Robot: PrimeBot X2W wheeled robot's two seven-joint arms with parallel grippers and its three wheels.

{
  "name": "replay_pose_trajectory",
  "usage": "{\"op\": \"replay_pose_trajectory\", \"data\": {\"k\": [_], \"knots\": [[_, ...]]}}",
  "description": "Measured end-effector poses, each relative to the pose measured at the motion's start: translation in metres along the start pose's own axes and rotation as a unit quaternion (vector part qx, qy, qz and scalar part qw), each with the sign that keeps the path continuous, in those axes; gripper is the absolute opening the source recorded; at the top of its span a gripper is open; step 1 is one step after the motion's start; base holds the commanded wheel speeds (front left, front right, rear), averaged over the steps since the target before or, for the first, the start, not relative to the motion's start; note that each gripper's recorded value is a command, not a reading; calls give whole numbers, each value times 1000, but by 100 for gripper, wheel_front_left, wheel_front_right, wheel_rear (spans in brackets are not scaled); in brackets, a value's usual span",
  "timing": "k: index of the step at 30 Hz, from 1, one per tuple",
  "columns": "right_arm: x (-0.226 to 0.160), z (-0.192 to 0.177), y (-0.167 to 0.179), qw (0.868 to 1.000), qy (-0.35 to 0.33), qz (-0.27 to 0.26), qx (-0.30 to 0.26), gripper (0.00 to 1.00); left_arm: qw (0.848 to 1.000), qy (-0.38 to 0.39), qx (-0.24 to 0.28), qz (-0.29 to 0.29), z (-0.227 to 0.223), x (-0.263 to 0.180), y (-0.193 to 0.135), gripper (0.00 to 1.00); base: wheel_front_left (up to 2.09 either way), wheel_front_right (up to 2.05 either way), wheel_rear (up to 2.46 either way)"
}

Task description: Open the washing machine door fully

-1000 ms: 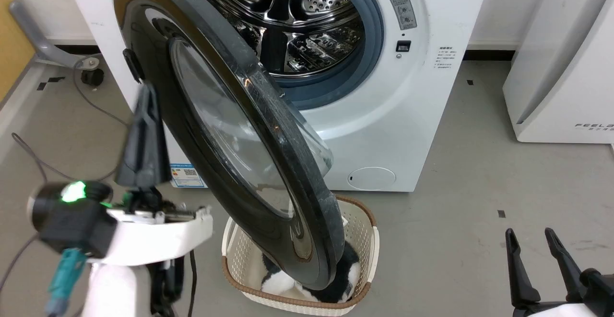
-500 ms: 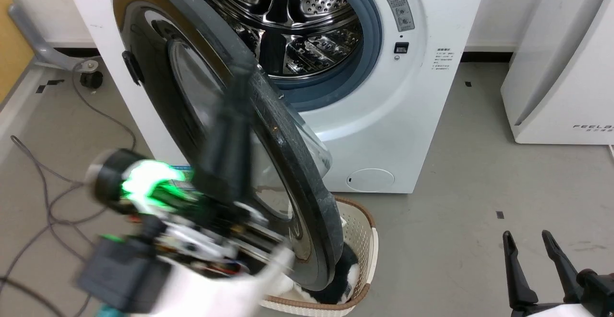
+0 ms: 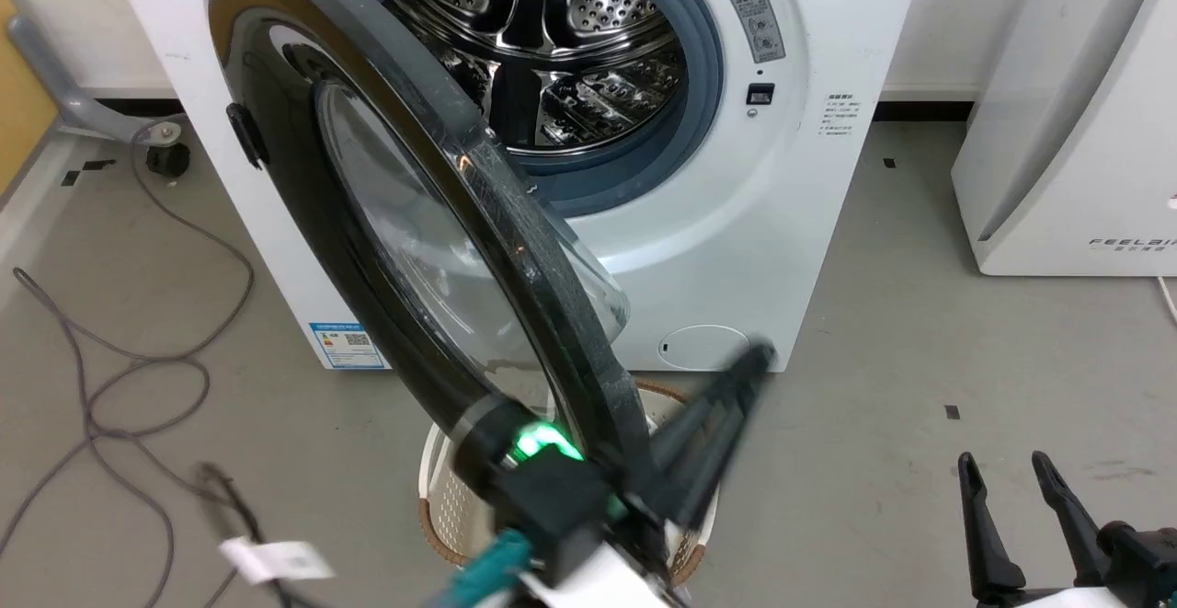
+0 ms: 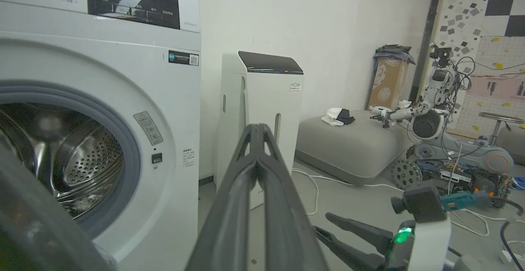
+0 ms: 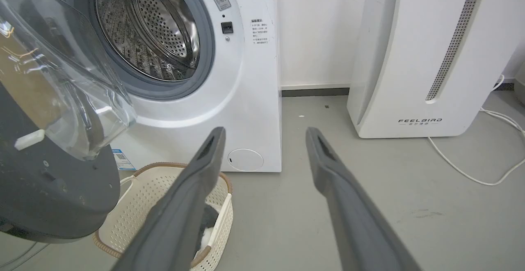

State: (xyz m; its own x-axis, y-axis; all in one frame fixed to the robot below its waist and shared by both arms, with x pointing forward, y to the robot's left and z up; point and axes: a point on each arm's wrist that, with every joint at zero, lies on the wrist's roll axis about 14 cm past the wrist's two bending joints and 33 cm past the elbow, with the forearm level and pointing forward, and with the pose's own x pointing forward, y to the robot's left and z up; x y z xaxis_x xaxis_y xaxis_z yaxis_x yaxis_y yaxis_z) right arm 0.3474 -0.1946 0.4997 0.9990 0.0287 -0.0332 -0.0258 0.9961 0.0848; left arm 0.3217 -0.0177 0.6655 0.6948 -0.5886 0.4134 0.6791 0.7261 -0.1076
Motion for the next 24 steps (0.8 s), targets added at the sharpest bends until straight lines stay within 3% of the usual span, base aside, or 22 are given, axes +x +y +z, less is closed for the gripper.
{"op": "replay_pose_trajectory", "data": {"k": [8, 12, 24], "knots": [[1, -3, -1, 1000, 5, -1, 1, 100, 987, 153, -49, -18, -75, -23, -24, 0, 0, 0, 0], [2, -7, 0, 1000, 11, 0, 1, 100, 977, 205, -54, -9, -105, -34, -19, 0, 0, 0, 0], [2, -18, -4, 1000, 29, -6, 3, 100, 978, 193, -24, 68, -121, -17, 37, 0, 0, 0, 0]]}}
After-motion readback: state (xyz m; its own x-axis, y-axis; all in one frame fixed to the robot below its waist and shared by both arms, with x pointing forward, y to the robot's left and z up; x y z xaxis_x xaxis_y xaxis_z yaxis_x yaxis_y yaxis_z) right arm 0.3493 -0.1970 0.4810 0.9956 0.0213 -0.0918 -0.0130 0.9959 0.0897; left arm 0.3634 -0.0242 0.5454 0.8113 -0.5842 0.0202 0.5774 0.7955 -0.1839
